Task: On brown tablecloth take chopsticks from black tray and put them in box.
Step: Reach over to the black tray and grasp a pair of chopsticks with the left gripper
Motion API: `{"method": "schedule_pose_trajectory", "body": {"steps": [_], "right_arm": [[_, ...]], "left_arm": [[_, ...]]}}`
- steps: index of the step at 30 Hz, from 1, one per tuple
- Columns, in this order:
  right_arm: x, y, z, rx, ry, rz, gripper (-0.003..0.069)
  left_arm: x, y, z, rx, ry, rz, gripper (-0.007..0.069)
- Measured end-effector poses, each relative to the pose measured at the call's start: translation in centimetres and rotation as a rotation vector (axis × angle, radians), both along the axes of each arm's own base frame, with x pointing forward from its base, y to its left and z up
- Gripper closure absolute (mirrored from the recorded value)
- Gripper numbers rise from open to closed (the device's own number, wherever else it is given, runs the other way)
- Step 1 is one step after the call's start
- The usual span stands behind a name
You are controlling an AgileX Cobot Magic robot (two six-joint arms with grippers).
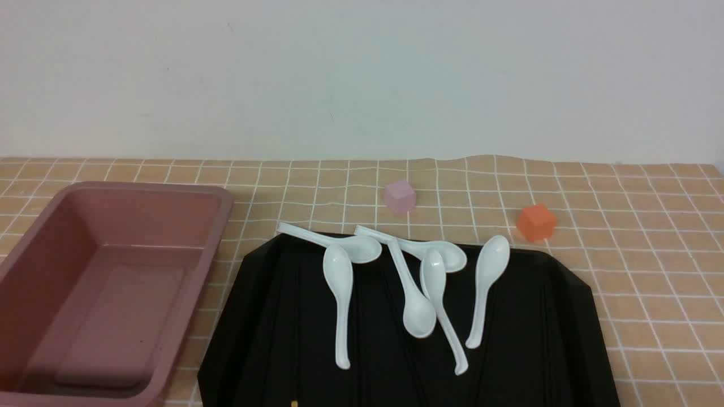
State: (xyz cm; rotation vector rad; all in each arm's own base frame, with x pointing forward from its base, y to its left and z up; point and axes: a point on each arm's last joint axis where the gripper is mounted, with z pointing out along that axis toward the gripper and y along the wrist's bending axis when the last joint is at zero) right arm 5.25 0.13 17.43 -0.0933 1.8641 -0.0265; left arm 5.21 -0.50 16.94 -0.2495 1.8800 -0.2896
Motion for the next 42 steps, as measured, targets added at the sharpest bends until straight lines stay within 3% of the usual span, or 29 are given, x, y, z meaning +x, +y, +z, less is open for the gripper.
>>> {"method": "schedule_pose_trajectory", "body": {"steps": [42], "right_arm": [[0.00,0.00,0.00,0.000,0.000,0.000,0.0419]], "left_arm": [[0.00,0.02,0.00,0.005,0.000,0.000,0.0386]]}}
